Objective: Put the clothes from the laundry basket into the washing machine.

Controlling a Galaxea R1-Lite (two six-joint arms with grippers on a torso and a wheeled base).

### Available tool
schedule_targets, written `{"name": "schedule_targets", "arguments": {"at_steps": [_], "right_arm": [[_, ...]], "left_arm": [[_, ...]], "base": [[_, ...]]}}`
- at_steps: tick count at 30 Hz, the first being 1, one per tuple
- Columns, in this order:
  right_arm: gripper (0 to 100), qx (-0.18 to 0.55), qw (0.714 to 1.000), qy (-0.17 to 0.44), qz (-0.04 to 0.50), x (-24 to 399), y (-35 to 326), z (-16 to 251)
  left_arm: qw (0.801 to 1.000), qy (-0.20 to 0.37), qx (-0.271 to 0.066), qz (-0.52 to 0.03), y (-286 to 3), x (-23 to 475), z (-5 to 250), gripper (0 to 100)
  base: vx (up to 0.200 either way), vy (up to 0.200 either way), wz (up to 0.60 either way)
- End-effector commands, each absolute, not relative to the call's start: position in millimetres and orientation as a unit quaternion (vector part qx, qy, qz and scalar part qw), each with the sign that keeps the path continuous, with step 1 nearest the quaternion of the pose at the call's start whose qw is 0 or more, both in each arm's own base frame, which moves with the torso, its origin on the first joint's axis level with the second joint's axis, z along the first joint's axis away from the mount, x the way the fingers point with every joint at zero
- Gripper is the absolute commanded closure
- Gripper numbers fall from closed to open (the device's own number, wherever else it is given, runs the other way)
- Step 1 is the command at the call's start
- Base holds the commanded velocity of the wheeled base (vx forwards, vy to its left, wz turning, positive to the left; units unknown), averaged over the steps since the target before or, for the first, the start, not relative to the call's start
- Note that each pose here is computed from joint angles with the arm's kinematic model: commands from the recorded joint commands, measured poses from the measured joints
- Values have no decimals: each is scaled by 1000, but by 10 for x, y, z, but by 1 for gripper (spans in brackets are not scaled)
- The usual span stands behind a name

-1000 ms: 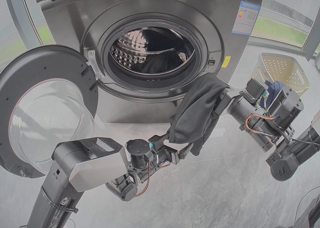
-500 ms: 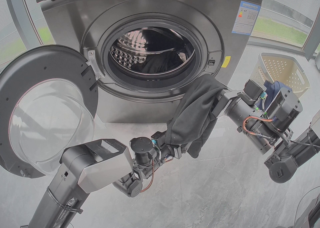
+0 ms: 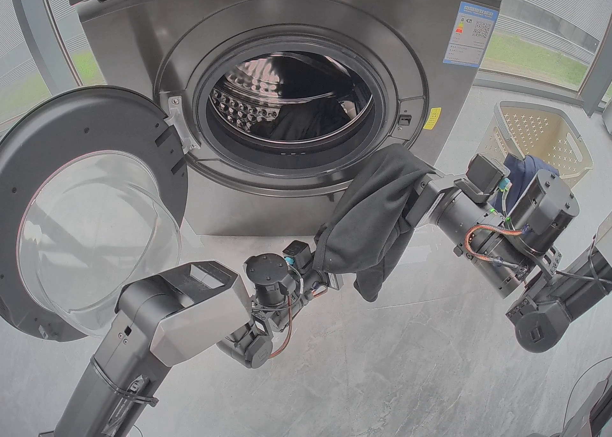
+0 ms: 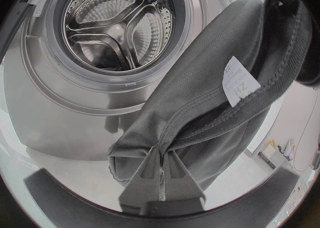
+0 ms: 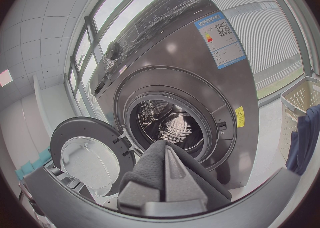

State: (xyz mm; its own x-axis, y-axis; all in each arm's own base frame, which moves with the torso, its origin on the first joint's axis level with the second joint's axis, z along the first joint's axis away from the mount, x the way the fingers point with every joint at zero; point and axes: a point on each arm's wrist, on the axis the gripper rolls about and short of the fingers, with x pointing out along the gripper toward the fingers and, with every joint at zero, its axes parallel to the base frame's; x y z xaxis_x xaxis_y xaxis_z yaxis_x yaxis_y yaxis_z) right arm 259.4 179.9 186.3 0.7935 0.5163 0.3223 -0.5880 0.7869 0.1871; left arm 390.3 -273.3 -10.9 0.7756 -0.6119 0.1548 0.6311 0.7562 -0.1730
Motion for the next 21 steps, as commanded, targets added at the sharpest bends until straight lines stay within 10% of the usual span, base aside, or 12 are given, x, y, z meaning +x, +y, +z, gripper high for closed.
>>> {"name": "schedule_targets", "arguments": {"at_steps": [1, 12, 21], "right_arm": [[100, 139, 938, -129, 289, 2614, 1767, 1864], [100, 163, 953, -79, 241, 2874, 1513, 1579], [100, 156, 957, -51, 238, 2913, 1561, 1400]], "left_arm": [[937, -52, -110, -328, -2684, 3902, -1, 100], [930, -95, -116, -335, -1971, 2992, 1458, 100], [922, -159, -135, -328, -1529, 2449, 2044, 100]], "base": [[0, 0, 0], [0, 0, 0], [0, 0, 0]]}}
